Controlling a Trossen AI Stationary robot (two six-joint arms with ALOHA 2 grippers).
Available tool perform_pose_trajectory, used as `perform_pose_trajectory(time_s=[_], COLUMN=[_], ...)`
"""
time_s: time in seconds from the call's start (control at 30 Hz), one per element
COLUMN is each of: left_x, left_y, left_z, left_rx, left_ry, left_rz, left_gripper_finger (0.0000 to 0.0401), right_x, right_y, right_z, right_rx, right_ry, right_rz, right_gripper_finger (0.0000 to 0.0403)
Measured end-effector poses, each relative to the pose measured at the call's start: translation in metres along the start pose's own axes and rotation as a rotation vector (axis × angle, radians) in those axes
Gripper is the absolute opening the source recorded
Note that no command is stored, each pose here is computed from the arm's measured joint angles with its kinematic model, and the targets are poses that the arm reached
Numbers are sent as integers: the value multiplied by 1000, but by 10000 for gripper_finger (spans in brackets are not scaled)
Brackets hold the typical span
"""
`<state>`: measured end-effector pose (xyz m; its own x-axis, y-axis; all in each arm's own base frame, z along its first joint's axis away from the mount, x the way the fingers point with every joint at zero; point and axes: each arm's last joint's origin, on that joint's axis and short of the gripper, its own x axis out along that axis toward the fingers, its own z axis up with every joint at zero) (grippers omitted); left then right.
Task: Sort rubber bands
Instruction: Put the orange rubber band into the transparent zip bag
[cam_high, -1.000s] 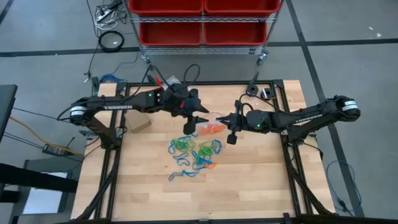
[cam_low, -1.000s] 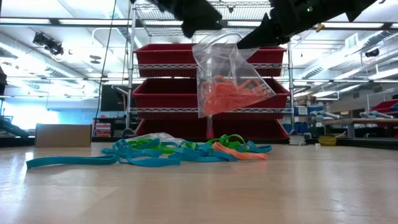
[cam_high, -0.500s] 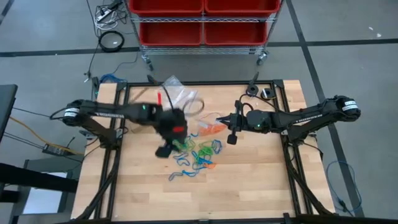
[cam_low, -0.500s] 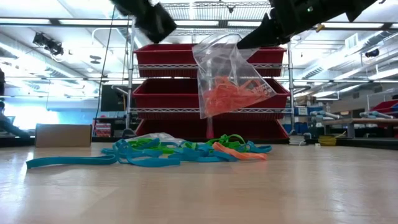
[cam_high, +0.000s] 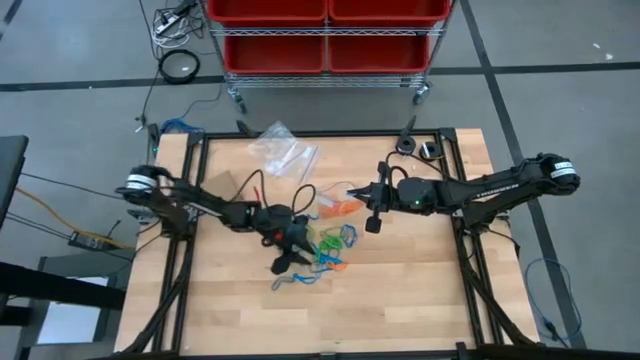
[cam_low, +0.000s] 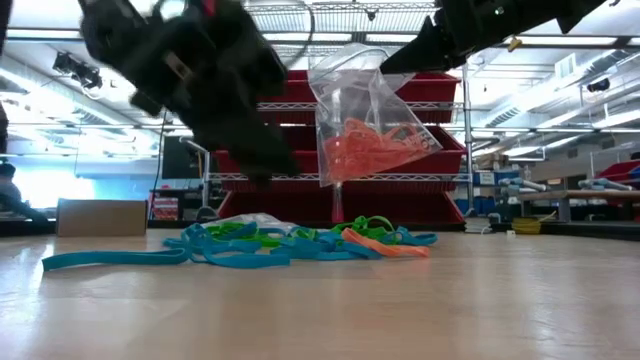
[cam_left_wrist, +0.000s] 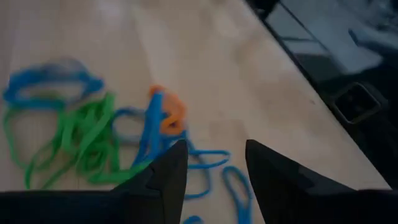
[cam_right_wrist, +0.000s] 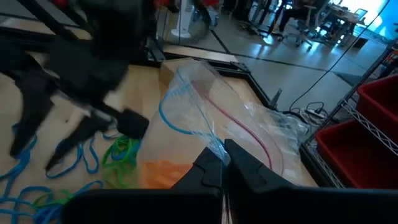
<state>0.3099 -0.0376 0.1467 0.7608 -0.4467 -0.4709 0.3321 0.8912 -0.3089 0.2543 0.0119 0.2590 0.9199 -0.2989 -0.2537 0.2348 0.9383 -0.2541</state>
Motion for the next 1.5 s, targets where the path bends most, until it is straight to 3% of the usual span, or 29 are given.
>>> perform_pose_trajectory(time_s=[0.13,0.3,0.6,0.9,1.13,1.5], left_x=[24,48,57,57,56,70], left_y=[12,22,24,27,28,33], left_z=[-15,-16,-11,-13,-14,1], left_rx=[-45,-55,-68,-82,-185,-193], left_ry=[38,58,47,59,70,74], left_rz=[-80,-95,-120,-41,-19,152], left_gripper_finger=[170,169,152,136,136,135], right_x=[1,1,1,1,1,-1], right_y=[-2,-3,-2,-2,-2,4], right_z=[0,0,-1,-1,0,1], right_rx=[5,4,2,2,4,24], right_ry=[-6,-5,-1,-2,-5,-19], right_rz=[-10,0,15,14,35,72], right_gripper_finger=[0,0,0,0,0,0])
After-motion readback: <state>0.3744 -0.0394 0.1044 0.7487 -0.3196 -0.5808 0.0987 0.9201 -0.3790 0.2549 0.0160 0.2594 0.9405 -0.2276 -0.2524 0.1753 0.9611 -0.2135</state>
